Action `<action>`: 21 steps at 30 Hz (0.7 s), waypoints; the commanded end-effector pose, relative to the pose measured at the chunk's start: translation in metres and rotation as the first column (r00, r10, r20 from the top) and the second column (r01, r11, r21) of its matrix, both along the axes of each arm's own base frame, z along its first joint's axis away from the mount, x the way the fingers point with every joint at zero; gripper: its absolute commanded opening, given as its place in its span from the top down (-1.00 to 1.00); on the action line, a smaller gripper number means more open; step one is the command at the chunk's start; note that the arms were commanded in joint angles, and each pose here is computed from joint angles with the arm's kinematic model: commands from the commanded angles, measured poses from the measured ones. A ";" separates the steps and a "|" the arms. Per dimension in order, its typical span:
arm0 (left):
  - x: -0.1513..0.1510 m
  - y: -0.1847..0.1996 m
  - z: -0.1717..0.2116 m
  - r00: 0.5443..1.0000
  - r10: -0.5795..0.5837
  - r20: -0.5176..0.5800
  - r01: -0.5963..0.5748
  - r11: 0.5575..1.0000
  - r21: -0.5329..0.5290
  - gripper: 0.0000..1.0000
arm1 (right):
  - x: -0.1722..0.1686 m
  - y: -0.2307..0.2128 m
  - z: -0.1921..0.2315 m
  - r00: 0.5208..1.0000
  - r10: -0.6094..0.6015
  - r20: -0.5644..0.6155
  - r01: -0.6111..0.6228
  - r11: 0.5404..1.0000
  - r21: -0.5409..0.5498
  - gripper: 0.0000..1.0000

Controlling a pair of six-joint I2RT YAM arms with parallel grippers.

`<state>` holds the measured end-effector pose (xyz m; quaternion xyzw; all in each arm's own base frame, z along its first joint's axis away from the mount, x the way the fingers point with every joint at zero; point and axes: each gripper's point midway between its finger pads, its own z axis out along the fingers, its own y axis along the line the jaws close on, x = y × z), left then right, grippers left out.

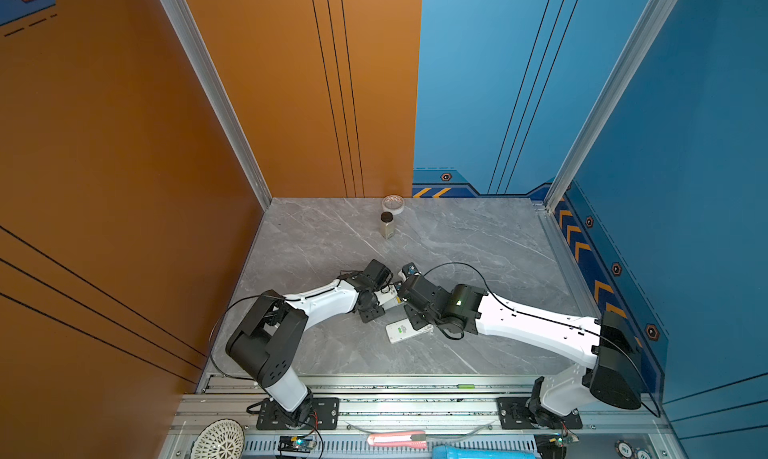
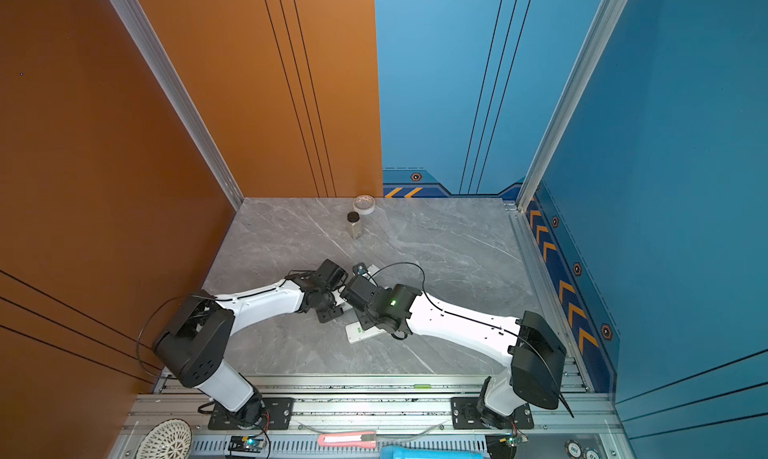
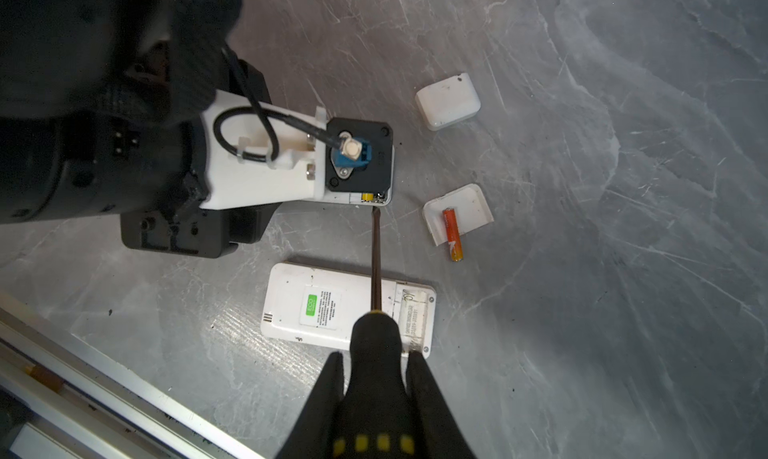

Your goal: Unload the batteries from the remote control

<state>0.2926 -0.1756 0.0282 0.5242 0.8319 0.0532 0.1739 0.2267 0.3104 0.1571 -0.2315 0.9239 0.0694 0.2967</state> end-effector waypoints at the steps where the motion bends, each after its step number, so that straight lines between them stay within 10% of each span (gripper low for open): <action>1: -0.013 0.010 -0.009 0.999 0.017 -0.028 -0.016 0.999 0.042 0.59 | 0.004 0.000 -0.001 0.998 -0.054 0.029 0.053 0.998 0.022 1.00; 21: -0.018 0.008 -0.011 0.999 0.008 -0.034 -0.007 0.999 0.039 0.61 | 0.010 0.013 -0.025 0.998 -0.061 -0.029 0.062 0.997 0.037 1.00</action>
